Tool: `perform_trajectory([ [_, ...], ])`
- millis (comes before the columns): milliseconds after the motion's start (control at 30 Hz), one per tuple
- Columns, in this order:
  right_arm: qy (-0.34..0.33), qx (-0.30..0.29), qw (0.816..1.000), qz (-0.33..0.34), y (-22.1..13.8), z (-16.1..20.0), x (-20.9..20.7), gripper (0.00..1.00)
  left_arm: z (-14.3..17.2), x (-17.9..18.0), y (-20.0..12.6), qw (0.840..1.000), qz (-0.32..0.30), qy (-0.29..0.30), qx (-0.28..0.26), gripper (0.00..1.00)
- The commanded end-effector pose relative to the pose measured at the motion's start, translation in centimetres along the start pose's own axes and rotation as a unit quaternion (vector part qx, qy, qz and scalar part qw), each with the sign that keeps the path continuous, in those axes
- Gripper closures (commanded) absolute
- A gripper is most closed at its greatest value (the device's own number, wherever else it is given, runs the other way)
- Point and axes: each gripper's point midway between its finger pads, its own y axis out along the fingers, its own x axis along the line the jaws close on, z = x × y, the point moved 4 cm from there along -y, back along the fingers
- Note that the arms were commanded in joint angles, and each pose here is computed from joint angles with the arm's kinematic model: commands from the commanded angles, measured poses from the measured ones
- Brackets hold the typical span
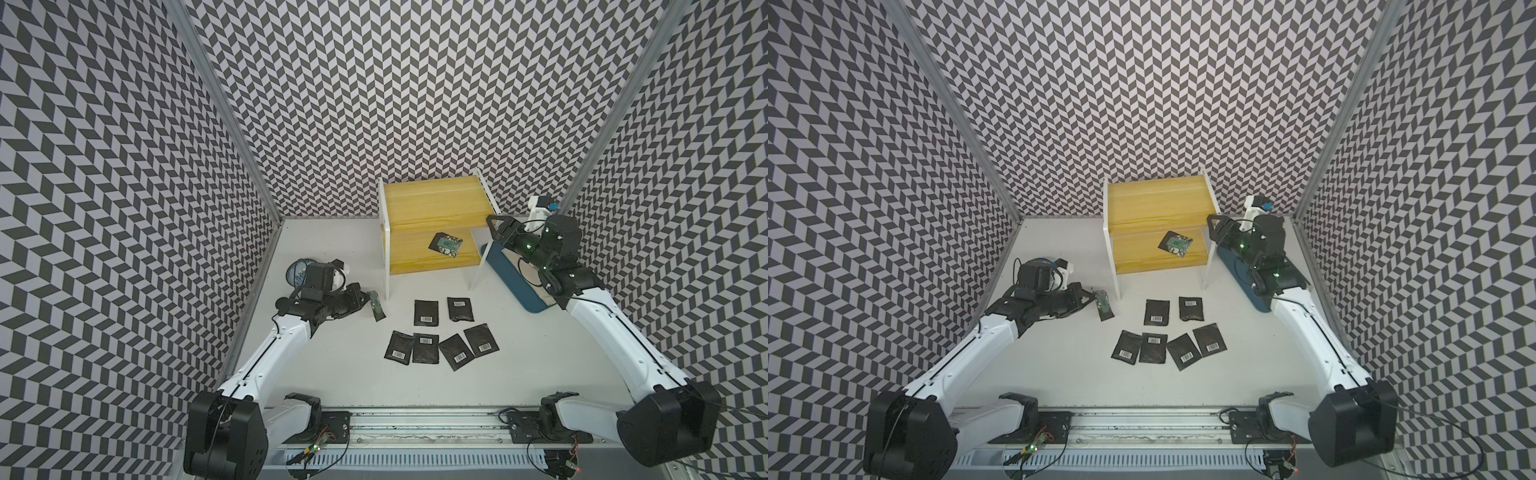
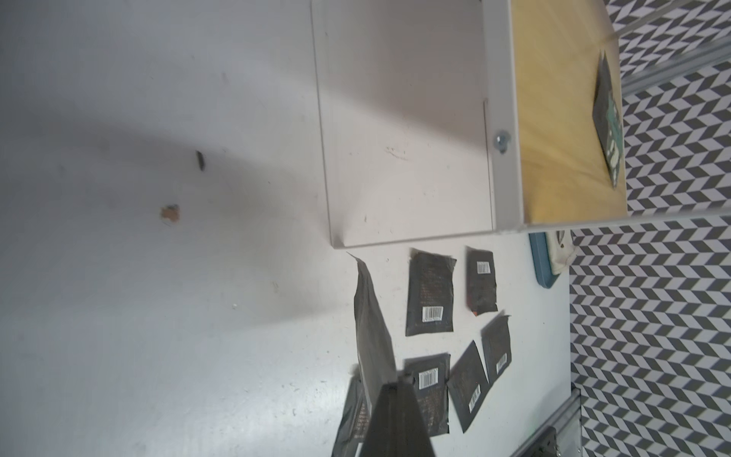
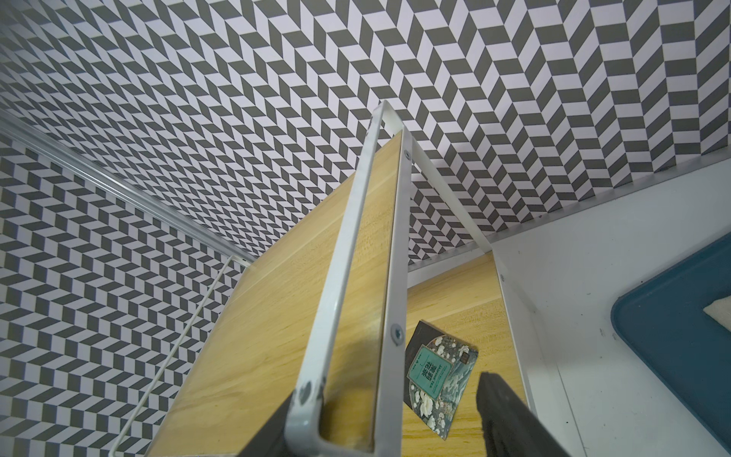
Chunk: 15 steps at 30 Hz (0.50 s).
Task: Remove the tea bags from the shelf
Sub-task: Place the tea bag at the center of the board.
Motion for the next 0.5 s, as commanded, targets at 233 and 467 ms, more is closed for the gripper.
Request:
perform_trajectory([
  [233,-0.003,-0.02,1.0,0.0,-0.9,-1.0,0.3,0.35,1.1,-1.7,1.9,0.997,0.067,-0.027,0.022,1.0],
  [467,-0.001,-0.022,1.0,-0.001,-1.0,-1.1,0.3,0.35,1.3,-0.9,3.4,0.995,0.079,-0.05,0.017,1.0],
])
